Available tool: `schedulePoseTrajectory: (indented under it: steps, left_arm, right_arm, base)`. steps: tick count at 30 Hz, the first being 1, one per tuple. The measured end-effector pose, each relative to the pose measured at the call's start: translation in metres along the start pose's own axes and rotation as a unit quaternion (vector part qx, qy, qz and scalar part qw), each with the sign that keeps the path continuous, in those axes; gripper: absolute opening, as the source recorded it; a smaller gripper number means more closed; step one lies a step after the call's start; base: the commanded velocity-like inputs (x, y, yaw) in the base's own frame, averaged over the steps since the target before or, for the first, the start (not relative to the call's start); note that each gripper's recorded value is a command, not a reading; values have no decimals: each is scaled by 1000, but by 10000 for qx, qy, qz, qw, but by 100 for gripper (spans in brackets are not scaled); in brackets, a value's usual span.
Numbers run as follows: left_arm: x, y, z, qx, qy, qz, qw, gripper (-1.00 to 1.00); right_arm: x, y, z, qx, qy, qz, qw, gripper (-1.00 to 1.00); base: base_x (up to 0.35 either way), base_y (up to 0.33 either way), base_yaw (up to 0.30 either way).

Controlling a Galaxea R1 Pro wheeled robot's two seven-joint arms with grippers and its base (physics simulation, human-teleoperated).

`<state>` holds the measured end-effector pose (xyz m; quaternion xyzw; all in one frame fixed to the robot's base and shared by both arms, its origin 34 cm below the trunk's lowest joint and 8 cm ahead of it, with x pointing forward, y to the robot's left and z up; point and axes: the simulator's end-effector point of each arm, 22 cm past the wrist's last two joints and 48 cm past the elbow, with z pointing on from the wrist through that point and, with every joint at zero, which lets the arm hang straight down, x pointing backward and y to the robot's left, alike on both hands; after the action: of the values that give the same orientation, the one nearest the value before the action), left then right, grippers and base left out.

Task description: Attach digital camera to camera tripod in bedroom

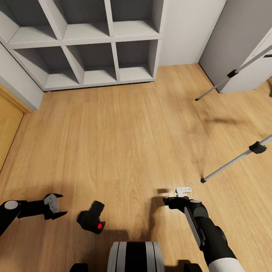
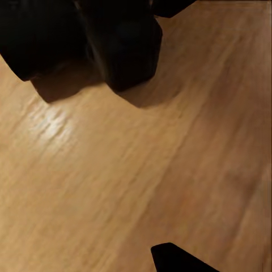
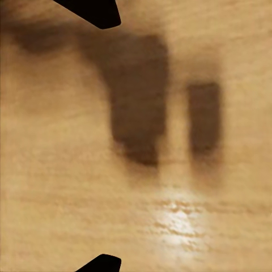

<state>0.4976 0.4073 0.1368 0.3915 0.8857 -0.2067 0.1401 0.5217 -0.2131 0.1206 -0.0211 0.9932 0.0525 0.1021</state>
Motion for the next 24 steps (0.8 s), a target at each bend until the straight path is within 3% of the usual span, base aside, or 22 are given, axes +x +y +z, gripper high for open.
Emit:
schedulePoseTrajectory:
  steps: [5,8,24]
  left_arm:
    - [-18,-25,-1,552,-427,138,9975,100]
    - [-29,-38,-4,808,-774,45,9937,100]
    - [0,-55,-5,994,-658,-393,9921,100]
  right_arm:
    - [0,0,0,7,3,-9,10000,100]
    - [0,0,0,2,1,-10,10000,100]
    - [0,0,0,-12,1,13,10000,100]
  base:
    - [0,0,0]
    - [0,0,0]
    - [0,0,0]
